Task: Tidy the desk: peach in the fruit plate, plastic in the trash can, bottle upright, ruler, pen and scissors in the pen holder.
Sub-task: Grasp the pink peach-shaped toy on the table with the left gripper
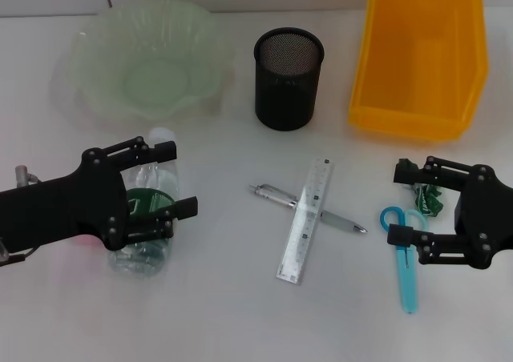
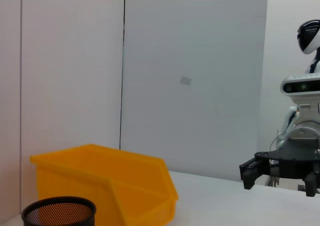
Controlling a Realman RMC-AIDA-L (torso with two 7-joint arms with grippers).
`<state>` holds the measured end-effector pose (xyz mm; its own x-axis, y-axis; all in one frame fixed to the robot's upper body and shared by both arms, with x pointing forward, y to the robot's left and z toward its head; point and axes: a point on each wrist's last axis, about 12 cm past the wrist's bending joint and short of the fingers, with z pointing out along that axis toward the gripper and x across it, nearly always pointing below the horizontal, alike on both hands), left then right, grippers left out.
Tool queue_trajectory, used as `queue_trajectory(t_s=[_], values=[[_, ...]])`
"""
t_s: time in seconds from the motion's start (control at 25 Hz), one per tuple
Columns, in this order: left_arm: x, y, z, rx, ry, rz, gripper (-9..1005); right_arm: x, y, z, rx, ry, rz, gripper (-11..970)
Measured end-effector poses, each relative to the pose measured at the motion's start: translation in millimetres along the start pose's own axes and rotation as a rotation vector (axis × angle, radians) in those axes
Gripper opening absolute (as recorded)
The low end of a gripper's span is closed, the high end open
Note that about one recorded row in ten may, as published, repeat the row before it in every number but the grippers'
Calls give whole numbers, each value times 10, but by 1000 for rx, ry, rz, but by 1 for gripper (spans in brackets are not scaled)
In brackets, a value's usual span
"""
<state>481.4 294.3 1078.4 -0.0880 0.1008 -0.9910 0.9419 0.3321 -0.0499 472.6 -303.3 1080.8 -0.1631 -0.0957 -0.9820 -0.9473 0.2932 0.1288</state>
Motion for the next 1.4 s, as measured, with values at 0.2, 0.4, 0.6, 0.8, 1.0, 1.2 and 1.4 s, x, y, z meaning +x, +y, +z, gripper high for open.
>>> queue_trajectory(t_s=[0.2,0.4,0.6,0.8,1.0,1.2,1.4], values=[[23,-22,-15,-4,0,-1,790,19,7,15,0,-3,10,834],[27,-19,-87,-29,3,-6,785,33,10,31,-1,-8,20,834],[99,-5,-571,-240,2,-29,780,31,6,23,0,-7,20,834],[281,-6,-732,-369,94,-73,775,31,2,24,1,-5,19,834],[412,34,-667,-420,172,-96,770,19,-20,57,-4,2,16,834],[518,51,-637,-435,256,-114,765,15,-25,58,-4,3,18,834],[558,65,-641,-459,278,-118,760,20,-22,62,-5,4,20,834]])
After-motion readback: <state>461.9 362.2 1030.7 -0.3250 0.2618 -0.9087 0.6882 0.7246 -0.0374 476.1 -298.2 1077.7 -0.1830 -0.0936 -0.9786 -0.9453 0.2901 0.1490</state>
